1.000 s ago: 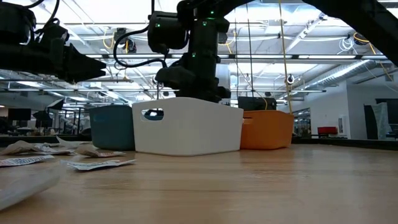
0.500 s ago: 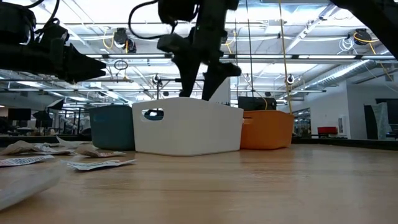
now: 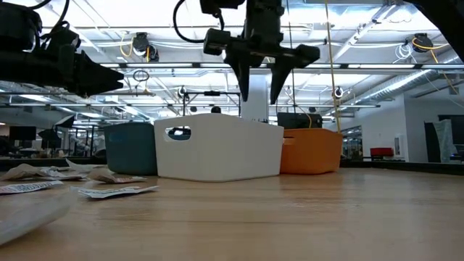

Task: Pick & Place First Aid Supplies
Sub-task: Put the black towelette pack into the white bin

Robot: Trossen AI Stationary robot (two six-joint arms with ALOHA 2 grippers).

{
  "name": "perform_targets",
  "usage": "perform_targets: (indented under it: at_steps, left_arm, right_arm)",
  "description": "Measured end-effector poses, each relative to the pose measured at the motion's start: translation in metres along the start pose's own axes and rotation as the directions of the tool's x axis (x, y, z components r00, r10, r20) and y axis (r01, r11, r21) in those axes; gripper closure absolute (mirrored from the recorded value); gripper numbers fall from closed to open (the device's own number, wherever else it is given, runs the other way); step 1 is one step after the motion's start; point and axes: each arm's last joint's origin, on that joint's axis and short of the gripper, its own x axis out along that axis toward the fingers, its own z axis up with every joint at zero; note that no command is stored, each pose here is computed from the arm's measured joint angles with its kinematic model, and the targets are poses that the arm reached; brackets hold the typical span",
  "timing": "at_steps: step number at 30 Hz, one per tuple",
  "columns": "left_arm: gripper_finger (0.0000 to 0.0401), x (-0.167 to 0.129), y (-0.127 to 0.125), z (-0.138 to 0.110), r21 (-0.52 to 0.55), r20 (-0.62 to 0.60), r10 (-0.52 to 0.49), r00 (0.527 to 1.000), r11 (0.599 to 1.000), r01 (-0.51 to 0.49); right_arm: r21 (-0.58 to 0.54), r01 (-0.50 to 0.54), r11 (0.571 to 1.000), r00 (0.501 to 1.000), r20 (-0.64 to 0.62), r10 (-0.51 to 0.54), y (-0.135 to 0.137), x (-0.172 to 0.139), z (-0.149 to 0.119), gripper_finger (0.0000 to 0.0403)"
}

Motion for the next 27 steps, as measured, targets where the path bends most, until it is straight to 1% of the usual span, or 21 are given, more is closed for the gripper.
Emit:
perform_targets:
  at_steps: [3, 6, 12, 20, 27]
  left_arm:
    - [0.0034, 0.0, 0.0, 0.0, 0.0, 0.0, 0.0, 1.0, 1.0, 0.0]
    - [0.0034, 0.0, 0.0, 0.0, 0.0, 0.0, 0.0, 1.0, 1.0, 0.0]
    - [0.0034, 0.0, 0.0, 0.0, 0.0, 0.0, 0.0, 1.0, 1.0, 0.0]
    - [0.0034, 0.0, 0.0, 0.0, 0.0, 0.0, 0.0, 1.0, 1.0, 0.0]
    - [0.0034, 0.0, 0.0, 0.0, 0.0, 0.0, 0.0, 1.0, 1.0, 0.0]
  right_arm:
    - [0.008, 0.016, 1.0, 1.0, -0.005, -0.016, 0.0, 0.002, -0.016, 0.0193]
    - [0.0, 0.043, 0.999, 0.999, -0.015, -0.043, 0.0, 0.006, -0.04, 0.0193]
    - [-0.018, 0.054, 0.998, 0.998, -0.018, -0.054, 0.0, 0.006, -0.085, 0.0193]
    - [-0.064, 0.037, 0.997, 0.999, -0.023, -0.039, -0.005, 0.001, -0.156, 0.0193]
    - [-0.086, 0.034, 0.996, 0.999, -0.027, -0.036, -0.016, -0.002, -0.202, 0.0193]
